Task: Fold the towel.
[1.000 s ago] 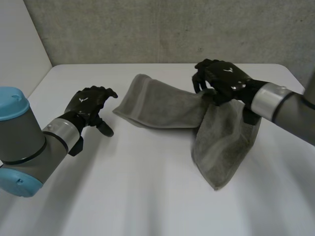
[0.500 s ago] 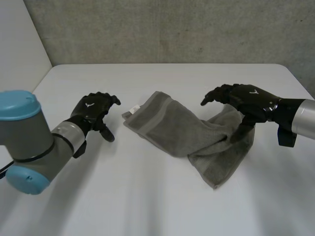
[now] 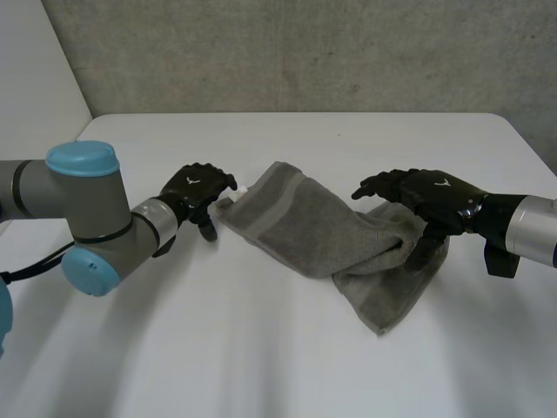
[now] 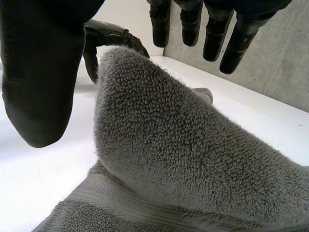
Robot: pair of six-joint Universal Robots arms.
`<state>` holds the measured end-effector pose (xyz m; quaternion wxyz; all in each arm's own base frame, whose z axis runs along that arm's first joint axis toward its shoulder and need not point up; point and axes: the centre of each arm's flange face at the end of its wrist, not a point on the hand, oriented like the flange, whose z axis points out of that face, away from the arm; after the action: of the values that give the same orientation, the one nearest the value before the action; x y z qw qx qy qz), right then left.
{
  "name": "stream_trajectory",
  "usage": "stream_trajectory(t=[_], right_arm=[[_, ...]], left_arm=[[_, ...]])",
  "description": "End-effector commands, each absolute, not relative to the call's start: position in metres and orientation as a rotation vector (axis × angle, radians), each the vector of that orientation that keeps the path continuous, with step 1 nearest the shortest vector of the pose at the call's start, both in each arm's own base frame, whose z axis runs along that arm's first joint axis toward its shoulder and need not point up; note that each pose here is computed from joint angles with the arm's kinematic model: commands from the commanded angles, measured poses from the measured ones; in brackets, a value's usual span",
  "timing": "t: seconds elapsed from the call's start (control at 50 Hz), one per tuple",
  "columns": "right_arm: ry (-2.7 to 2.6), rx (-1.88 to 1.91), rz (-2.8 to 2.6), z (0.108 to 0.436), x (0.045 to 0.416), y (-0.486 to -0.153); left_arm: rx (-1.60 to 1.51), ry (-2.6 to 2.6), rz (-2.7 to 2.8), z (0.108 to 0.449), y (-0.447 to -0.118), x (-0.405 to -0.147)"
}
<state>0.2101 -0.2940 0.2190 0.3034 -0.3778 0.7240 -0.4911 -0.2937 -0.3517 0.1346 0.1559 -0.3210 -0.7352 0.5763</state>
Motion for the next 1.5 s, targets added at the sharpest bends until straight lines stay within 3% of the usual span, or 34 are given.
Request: stream_trajectory(t=[0.02, 0.82, 1.5], right_arm=[[1.919, -1.003, -1.295, 0.218, 0.211, -0.293], [1.928, -0.997, -1.303, 0.215, 0.207, -0.296], [1.936, -0.991, -1.287, 0.209, 0.207, -0.298]], left_arm=[[-0.942, -2.069, 1.606, 0.13, -0.358, -0.3], [-0.982, -2.15, 1.606, 0.107, -0.381, -0.306], [-1.029, -2.146, 1.611, 0.096, -0.379, -0.315]])
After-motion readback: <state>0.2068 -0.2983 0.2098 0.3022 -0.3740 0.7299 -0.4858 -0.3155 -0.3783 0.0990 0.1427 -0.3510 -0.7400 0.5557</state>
